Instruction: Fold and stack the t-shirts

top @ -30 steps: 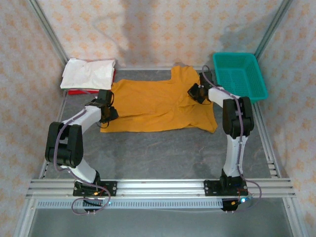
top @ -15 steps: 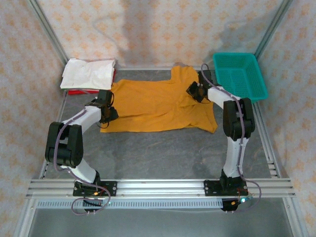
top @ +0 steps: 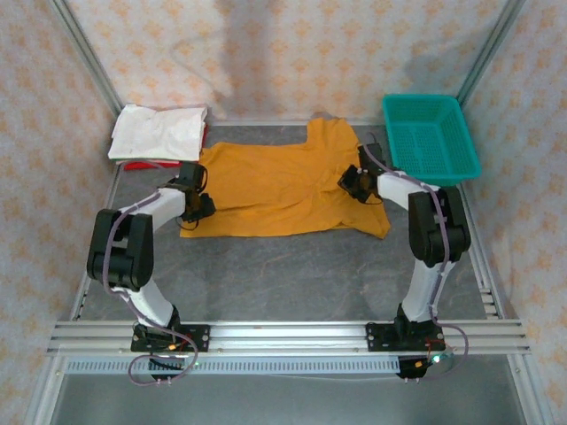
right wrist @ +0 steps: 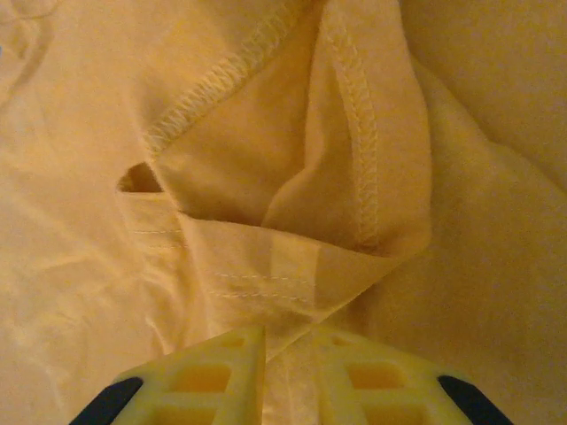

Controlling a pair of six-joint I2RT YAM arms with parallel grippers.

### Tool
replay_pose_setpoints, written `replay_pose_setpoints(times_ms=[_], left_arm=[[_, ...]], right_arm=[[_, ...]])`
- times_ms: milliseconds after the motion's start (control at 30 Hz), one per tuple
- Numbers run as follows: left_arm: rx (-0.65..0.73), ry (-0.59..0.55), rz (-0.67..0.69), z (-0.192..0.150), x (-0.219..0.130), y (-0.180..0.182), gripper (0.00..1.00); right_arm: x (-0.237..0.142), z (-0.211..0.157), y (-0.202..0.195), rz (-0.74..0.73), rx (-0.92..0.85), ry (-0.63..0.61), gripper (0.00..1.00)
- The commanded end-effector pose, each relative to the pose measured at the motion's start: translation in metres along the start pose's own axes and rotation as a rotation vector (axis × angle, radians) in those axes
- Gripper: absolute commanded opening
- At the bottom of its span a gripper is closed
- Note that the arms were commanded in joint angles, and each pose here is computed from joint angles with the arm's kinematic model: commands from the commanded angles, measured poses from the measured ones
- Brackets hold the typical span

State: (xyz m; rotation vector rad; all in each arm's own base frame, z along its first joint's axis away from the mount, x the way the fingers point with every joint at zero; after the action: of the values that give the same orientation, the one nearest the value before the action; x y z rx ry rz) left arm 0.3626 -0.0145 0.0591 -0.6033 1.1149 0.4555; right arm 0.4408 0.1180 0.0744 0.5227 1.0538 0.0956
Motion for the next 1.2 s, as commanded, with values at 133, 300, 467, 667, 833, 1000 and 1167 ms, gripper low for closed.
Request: replay_pose_setpoints(times_ms=[133, 300, 467, 667, 833, 1000, 1167], left_arm=[[0.005, -0.047, 0.004, 0.025, 0.010, -0.011, 0.23], [-0.014, -0.077, 0.016, 0.046, 0.016, -0.016, 0.06], [-0.010, -0.099, 0.017, 0.068, 0.006, -0.028, 0.00], [-0.019, -0.124, 0.054, 0.103, 0.009, -0.031, 0.09], [-0.018, -0.129, 0.058, 0.115, 0.006, -0.037, 0.44], [-0.051, -0.179, 0.068, 0.110, -0.017, -0.026, 0.46], [-0.021, -0.172, 0.041, 0.084, -0.034, -0.026, 0.46]], right_arm=[[0.019, -0.021, -0.018, -0.029, -0.001, 0.002, 0.20], [0.021, -0.028, -0.023, -0.026, 0.008, 0.007, 0.20], [0.022, -0.036, -0.027, -0.029, 0.021, 0.019, 0.20], [0.023, -0.046, -0.033, -0.029, 0.035, 0.035, 0.20], [0.020, -0.044, -0.032, -0.026, 0.037, 0.031, 0.23], [0.009, -0.038, -0.029, -0.021, 0.021, 0.010, 0.29], [-0.011, -0.029, -0.018, 0.005, -0.034, -0.024, 0.37]])
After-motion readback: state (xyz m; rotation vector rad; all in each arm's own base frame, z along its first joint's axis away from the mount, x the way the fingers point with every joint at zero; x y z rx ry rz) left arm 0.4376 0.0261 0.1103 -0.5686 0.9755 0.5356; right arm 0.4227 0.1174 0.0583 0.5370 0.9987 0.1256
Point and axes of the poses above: each hand's point on the last joint's axis, 136 mm out from that joint toward the fingers, its own x axis out along the fingers, its own y axis along the line the jaws close on, z = x × y, the point moved 3 cm from there along -x, back along the fingers, and after that the axes turned 15 degrees about -x, right-handed, at the moved point
